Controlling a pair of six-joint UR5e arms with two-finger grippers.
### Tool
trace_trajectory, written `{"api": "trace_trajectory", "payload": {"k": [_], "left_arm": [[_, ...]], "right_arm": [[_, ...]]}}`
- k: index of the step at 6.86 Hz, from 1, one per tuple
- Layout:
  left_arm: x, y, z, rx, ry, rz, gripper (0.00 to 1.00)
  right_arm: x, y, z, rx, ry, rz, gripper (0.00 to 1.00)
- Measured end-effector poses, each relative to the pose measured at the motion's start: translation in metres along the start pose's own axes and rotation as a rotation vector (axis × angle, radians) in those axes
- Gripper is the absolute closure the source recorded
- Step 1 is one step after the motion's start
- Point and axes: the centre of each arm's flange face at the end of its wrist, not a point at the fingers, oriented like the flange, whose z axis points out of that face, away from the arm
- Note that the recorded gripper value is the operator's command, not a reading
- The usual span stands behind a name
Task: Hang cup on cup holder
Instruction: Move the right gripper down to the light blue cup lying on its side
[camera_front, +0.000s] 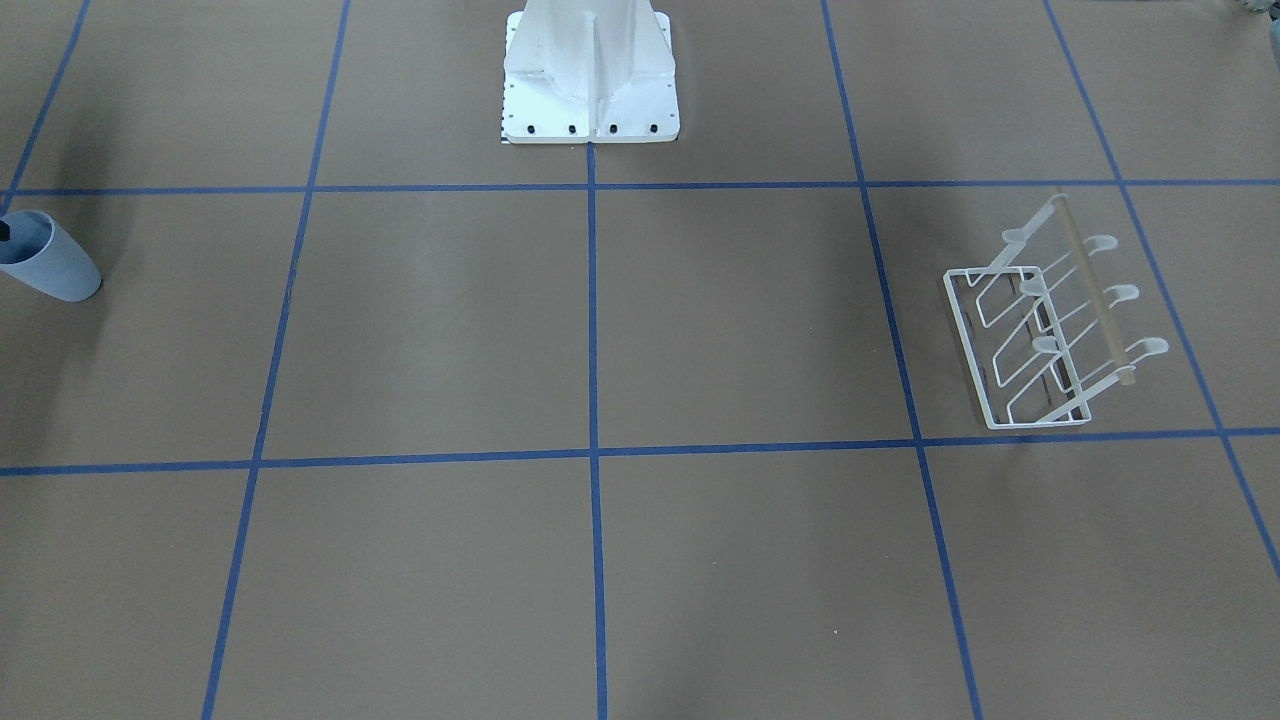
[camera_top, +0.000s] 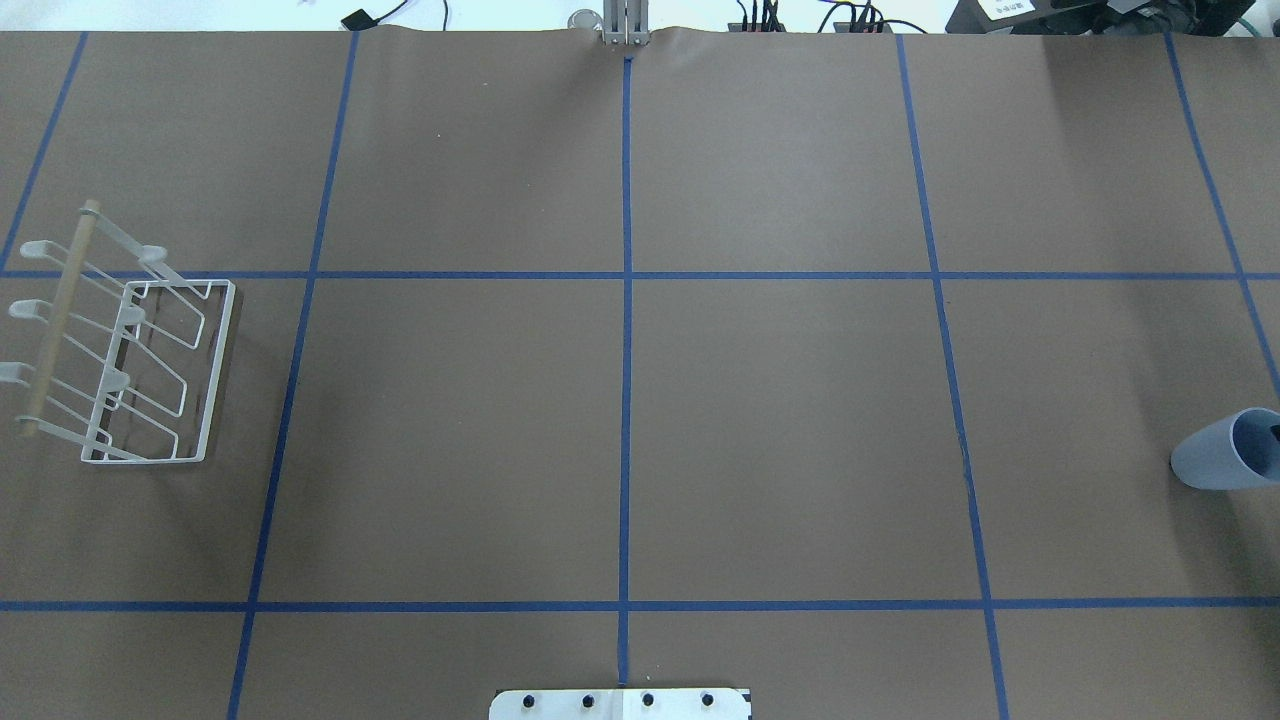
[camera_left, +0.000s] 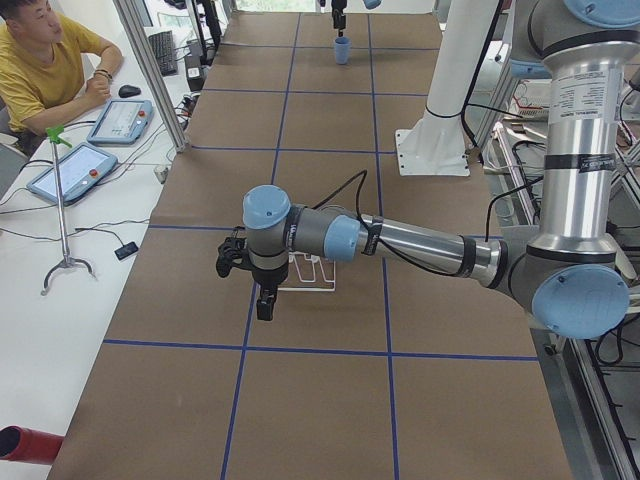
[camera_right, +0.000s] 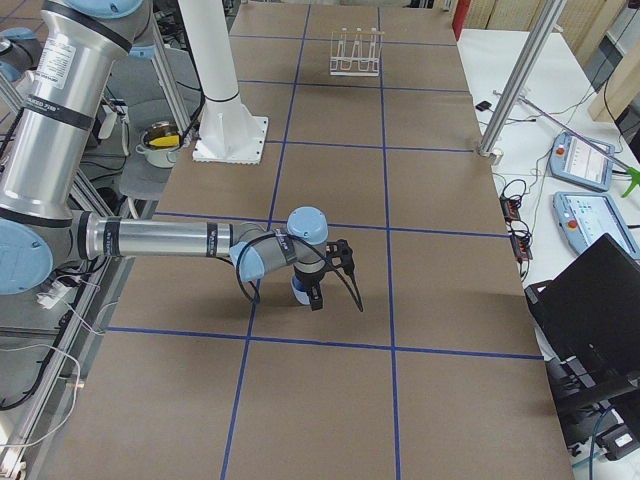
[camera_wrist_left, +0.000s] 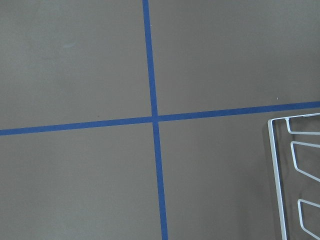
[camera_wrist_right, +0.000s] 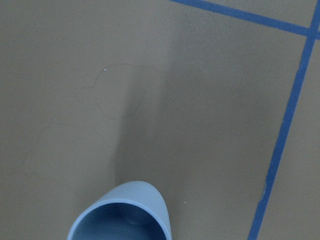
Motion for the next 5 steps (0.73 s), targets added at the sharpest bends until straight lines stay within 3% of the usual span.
{"api": "trace_trajectory", "payload": {"k": [1, 2, 5], "left_arm": [[-0.0002, 0.0003, 0.0002, -0.001, 0.000, 0.000, 0.01], [-0.0003, 0.0005, 0.0003, -0.001, 0.000, -0.001, 0.01], [-0.0004, 0.0005, 0.0002, 0.000, 0.000, 0.000, 0.01]], "right_arm": [[-0.0021, -0.0008, 0.0066, -0.013, 0.002, -0.009, 0.80], [-0.0042, -0.0028, 0.0118, -0.021, 0.005, -0.018, 1.00], [-0.0094, -0.0092, 0.0132, -0.018, 0.000, -0.044, 1.00]]}}
